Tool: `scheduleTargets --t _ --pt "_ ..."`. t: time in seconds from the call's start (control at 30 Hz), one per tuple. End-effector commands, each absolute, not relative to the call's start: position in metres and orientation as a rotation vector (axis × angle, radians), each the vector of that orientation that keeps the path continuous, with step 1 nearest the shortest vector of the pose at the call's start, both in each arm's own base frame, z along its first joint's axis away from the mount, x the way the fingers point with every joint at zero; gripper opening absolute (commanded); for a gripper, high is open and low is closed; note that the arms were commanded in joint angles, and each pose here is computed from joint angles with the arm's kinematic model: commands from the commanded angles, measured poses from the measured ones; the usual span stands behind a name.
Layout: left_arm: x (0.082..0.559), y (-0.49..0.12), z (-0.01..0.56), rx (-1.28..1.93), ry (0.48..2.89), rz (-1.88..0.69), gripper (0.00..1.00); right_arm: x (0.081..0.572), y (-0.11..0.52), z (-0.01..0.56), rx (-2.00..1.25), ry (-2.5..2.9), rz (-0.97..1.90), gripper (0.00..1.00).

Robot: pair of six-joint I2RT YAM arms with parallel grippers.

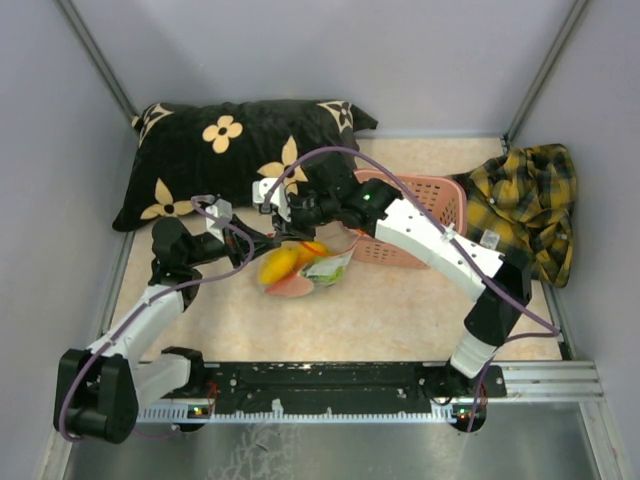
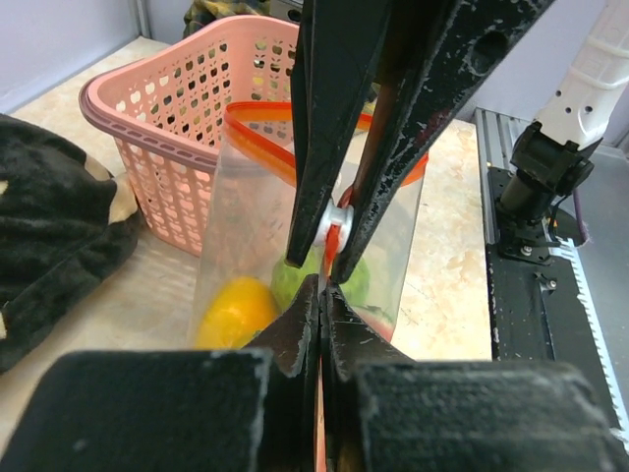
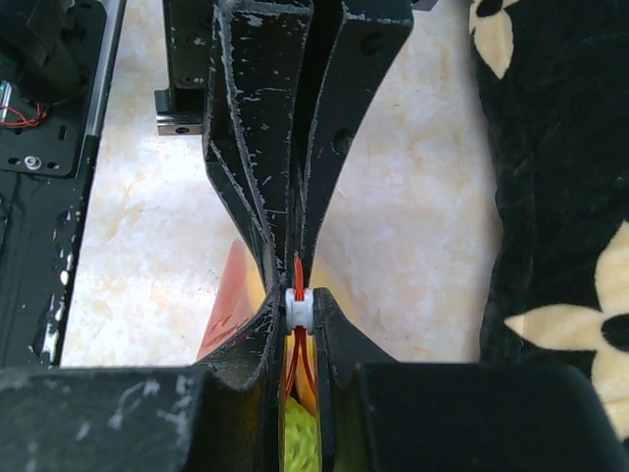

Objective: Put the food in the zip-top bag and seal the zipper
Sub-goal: Zip the zipper food storage bag at the center of the board.

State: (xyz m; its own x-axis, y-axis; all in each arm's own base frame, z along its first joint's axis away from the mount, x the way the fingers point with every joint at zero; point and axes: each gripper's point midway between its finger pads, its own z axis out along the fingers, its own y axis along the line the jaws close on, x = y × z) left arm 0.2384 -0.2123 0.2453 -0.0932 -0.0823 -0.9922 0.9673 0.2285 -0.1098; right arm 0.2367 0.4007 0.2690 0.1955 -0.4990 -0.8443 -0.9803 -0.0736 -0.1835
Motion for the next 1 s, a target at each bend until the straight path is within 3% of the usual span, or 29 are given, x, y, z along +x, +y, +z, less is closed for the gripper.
scheduleTargets --t 0.0,0.67,0.73,0.8,0.97 --pt "0.237 -0.210 0.259 0.930 1.270 -1.069 0.00 0.243 0.376 0.296 -1.639 1.385 0.686 0.00" --pt "0.240 -0.193 0.259 0.857 1.287 -1.009 0.00 0.253 0.329 0.294 -1.554 1.454 0.584 0.00" --pt "0.235 -0.197 0.259 0.893 1.277 -1.047 0.08 0.250 0.331 0.294 -1.555 1.449 0.604 0.00" --pt "0.231 -0.201 0.261 0.920 1.261 -1.071 0.24 0.249 0.333 0.295 -1.554 1.442 0.621 0.00" --pt "0.231 -0.213 0.262 0.978 1.256 -1.122 0.40 0.246 0.338 0.299 -1.552 1.423 0.657 0.00"
